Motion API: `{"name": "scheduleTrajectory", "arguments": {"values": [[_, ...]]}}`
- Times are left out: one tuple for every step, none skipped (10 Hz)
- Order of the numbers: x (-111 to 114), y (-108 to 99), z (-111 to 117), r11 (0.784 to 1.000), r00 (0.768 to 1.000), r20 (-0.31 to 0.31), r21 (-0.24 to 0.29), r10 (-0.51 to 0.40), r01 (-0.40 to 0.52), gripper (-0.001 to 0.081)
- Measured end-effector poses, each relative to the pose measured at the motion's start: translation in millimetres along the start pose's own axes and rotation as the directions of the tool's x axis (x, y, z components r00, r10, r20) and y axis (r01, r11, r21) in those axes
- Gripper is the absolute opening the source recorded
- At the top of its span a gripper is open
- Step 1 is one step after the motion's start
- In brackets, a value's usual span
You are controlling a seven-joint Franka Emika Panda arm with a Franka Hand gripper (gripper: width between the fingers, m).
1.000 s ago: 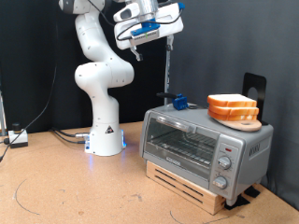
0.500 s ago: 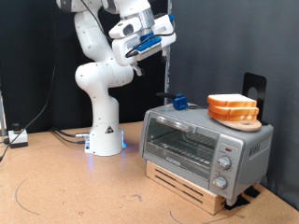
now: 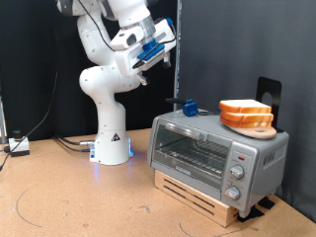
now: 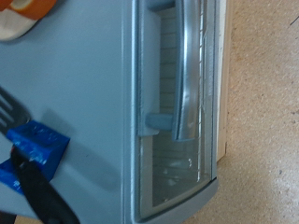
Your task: Make a piece of toast with the oven
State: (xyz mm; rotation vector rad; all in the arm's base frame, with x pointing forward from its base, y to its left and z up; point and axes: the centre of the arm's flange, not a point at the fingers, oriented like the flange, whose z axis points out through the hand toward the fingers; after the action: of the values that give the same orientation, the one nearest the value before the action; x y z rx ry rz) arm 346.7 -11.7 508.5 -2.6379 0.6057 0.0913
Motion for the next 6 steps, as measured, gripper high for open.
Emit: {"name": "scheduleTrajectory", "arguments": {"values": [[1.6,3.1,4.8,1.000,1.000,-0.011,0.003,0.018,-0.018,0.0807],[2.4,6.6,9.3,0.999,0.998,-0.014,0.002,0.054,-0.054,0.0807],[2.5,8.3,10.6,0.996,0.996,-0.016,0.001,0.084,-0.084,0.0807],[2.5,8.2,10.8,0.997,0.997,-0.015,0.001,0.074,-0.074,0.0807],[2.0,8.7,14.3,0.999,0.999,-0.008,-0.003,0.052,-0.052,0.0807],[5.1,9.2,24.8,0.999,0.998,-0.038,0.002,0.049,-0.049,0.0807]]}}
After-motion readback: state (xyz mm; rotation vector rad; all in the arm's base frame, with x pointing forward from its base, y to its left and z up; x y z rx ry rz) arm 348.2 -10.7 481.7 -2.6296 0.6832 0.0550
